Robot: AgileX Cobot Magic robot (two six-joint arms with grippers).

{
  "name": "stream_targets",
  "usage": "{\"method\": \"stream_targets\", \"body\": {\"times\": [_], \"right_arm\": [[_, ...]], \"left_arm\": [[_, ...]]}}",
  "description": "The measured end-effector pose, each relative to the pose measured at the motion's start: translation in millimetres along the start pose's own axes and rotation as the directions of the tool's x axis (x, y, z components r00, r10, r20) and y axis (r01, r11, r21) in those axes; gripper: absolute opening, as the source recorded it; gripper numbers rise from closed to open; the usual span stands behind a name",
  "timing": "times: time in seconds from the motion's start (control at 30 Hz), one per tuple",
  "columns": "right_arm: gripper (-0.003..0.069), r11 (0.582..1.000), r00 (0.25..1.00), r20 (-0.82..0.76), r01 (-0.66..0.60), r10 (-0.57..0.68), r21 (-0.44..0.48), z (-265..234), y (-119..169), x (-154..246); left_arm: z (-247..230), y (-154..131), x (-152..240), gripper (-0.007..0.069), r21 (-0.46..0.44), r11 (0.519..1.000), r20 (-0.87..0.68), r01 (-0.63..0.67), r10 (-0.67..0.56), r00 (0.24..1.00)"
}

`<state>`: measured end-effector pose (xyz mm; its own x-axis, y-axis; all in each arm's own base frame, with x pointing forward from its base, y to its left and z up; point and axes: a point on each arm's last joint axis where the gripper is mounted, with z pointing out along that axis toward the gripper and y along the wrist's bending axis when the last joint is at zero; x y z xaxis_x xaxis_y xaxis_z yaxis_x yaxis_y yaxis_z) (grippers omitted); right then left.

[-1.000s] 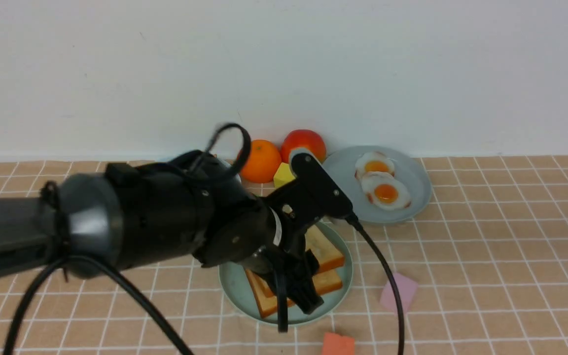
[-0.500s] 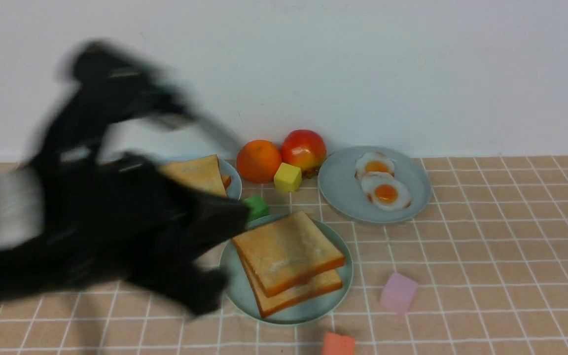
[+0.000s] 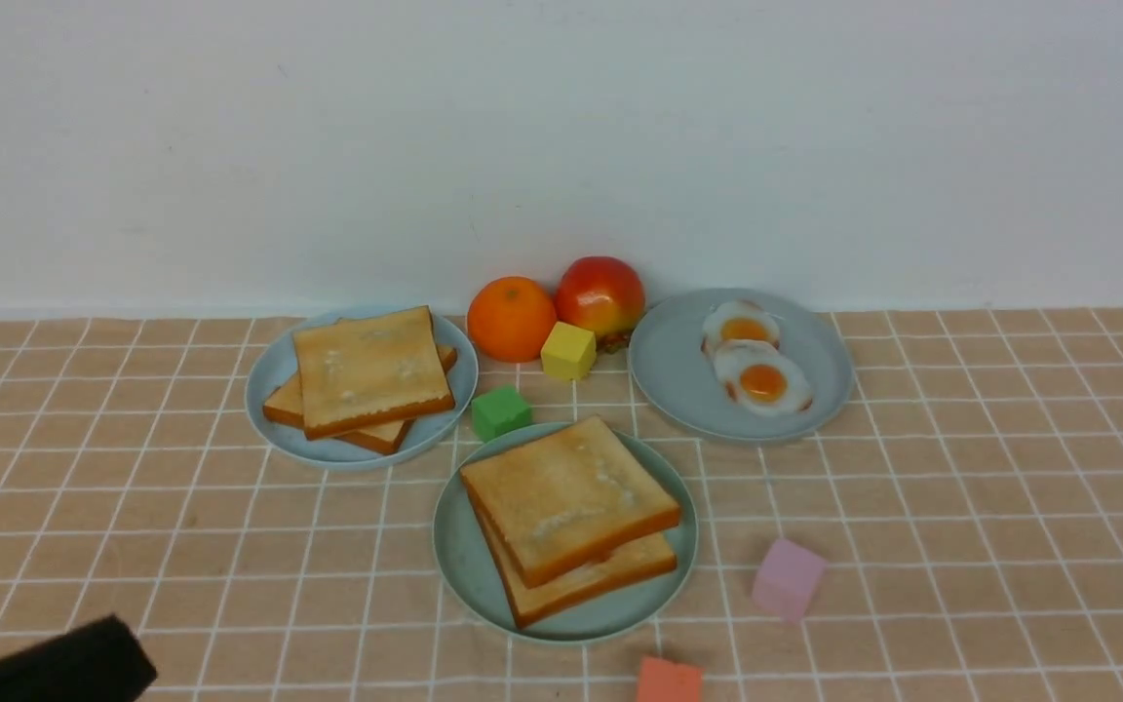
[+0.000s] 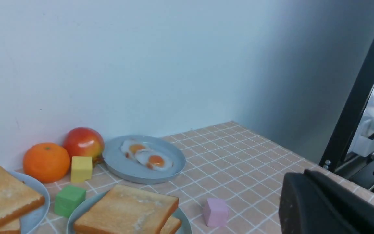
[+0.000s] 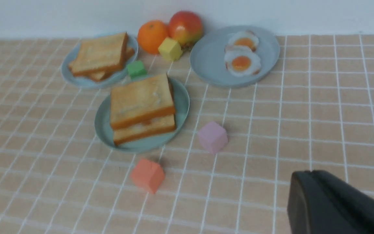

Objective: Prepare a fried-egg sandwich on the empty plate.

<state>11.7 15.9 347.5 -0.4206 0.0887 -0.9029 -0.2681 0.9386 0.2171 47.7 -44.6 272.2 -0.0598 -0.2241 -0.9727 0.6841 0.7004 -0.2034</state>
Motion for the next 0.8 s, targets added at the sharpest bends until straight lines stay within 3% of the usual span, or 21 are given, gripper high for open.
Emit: {"method": "stream_targets", "body": {"times": [0.23,0.37,0.57,0.8], "right_arm": [[0.0005,0.995,0.972,0.210,-0.102,0.101,-0.004,47,-15,16],[0.0008,0.993,0.969,0.218,-0.117,0.112,0.008,65,-22,33],[0.0015,0.991,0.986,0.111,-0.130,0.124,0.046,85,-32,69],[-0.0002,0.987,0.993,0.115,-0.009,-0.010,0.158,90,-45,94]], "left_arm": [[0,4,21,-0.0013,-0.011,1.000,-0.069,0.002,-0.002,0.998],[0,4,24,-0.0013,-0.010,1.000,-0.099,0.002,-0.003,0.995],[0,4,27,-0.0013,-0.008,1.000,-0.128,0.003,-0.004,0.992],[0,4,27,-0.0013,-0.008,1.000,-0.129,0.003,-0.004,0.992]]}}
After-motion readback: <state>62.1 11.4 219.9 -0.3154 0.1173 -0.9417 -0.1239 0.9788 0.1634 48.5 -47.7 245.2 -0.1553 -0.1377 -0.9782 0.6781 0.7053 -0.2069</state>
